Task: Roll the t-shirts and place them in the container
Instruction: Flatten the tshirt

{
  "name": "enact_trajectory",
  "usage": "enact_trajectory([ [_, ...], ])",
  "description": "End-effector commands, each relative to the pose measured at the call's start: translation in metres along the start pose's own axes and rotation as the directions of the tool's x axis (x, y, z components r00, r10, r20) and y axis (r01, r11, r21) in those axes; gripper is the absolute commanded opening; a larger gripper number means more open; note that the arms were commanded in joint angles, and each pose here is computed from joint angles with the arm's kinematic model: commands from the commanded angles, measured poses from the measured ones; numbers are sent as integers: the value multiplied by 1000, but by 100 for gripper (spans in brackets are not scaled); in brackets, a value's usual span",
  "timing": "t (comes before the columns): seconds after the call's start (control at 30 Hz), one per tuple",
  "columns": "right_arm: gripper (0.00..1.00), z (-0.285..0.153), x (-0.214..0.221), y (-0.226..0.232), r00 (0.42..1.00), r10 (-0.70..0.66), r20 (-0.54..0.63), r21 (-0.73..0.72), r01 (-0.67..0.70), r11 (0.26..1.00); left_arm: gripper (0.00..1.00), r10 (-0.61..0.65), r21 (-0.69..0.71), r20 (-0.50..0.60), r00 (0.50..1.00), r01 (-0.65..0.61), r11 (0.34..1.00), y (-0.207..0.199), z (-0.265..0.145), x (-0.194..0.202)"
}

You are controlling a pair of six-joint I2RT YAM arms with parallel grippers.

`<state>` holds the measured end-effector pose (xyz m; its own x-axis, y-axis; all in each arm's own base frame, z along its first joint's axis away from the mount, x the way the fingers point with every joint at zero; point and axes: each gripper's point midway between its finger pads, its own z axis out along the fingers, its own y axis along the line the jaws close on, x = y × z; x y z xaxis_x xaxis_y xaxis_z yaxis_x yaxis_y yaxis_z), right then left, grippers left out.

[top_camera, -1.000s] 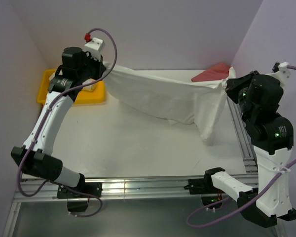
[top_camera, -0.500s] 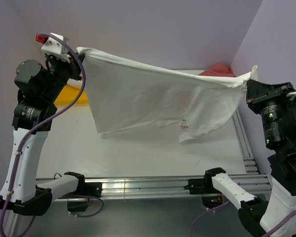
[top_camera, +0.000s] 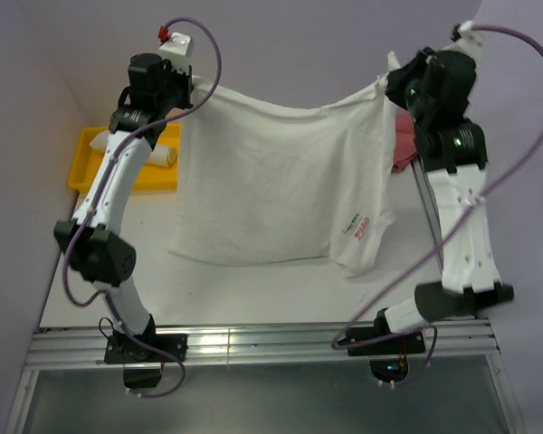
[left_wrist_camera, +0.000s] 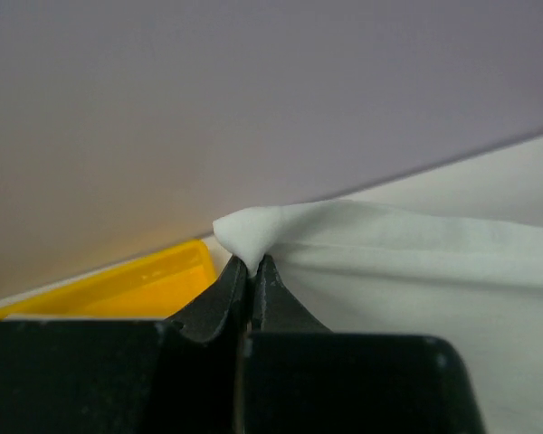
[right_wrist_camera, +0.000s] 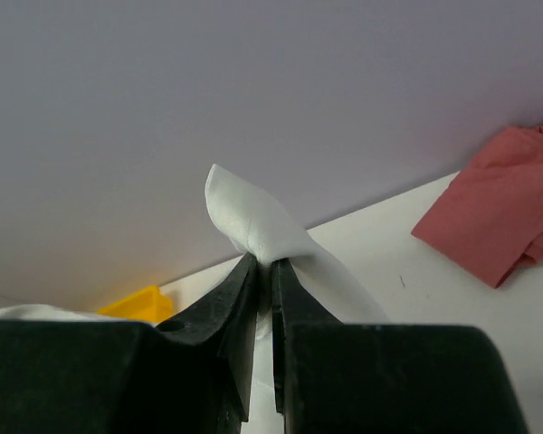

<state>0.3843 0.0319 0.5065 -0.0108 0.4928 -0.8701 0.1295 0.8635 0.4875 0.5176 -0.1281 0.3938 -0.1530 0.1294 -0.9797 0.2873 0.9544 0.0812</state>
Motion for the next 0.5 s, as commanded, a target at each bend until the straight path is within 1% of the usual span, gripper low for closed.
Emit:
enact_trajectory([
  [0.0, 0, 53, -27, 24, 996, -41, 83, -99, 49, 994, 0, 15, -78, 165, 986, -2, 997, 35, 26, -61],
  [0.03, 0, 53, -52, 32, 990, -28, 138, -120, 45, 992, 0, 9, -96, 189, 982, 10, 995, 51, 31, -70],
  [0.07, 0, 60, -58, 37, 988, -25, 151, -135, 45, 990, 0, 8, -102, 278, 961, 21, 995, 58, 20, -108],
  [0.1, 0, 82, -49, 36, 991, -30, 133, -131, 48, 990, 0, 14, -113, 303, 953, 22, 993, 66, 22, -115],
  [0.13, 0, 75, -74, 45, 980, -13, 197, -156, 44, 987, 0, 19, -128, 319, 947, 23, 992, 77, 27, -116],
  [0.17, 0, 77, -82, 46, 975, -4, 220, -161, 40, 986, 0, 30, -142, 337, 941, 19, 990, 82, 27, -118],
  [0.2, 0, 79, -87, 48, 971, 3, 239, -172, 39, 984, 0, 43, -147, 392, 919, 16, 989, 85, 23, -131],
  [0.23, 0, 76, -99, 52, 960, 17, 280, -189, 38, 981, 0, 56, -151, 446, 893, 14, 988, 89, 3, -150],
  [0.27, 0, 73, -105, 52, 952, 16, 307, -191, 45, 981, 0, 41, -147, 437, 899, 26, 989, 92, 7, -139],
  [0.3, 0, 48, -125, 55, 930, 35, 367, -201, 42, 979, 0, 45, -142, 477, 878, 27, 989, 94, -3, -150],
  [0.33, 0, 52, -122, 51, 922, 42, 385, -198, 39, 979, 0, 45, -145, 488, 871, 30, 989, 100, -14, -156],
  [0.37, 0, 43, -127, 50, 912, 45, 407, -196, 39, 980, 0, 40, -140, 492, 870, 33, 990, 103, -18, -158],
  [0.4, 0, 24, -141, 46, 892, 59, 447, -184, 27, 983, 0, 41, -140, 475, 879, 29, 990, 106, -19, -155],
  [0.43, 0, 26, -132, 40, 902, 55, 427, -163, 17, 986, 0, 43, -141, 466, 884, 26, 990, 109, -22, -153],
  [0.47, 0, 24, -128, 34, 908, 56, 416, -150, 8, 989, 0, 41, -134, 430, 902, 19, 991, 109, -16, -138],
])
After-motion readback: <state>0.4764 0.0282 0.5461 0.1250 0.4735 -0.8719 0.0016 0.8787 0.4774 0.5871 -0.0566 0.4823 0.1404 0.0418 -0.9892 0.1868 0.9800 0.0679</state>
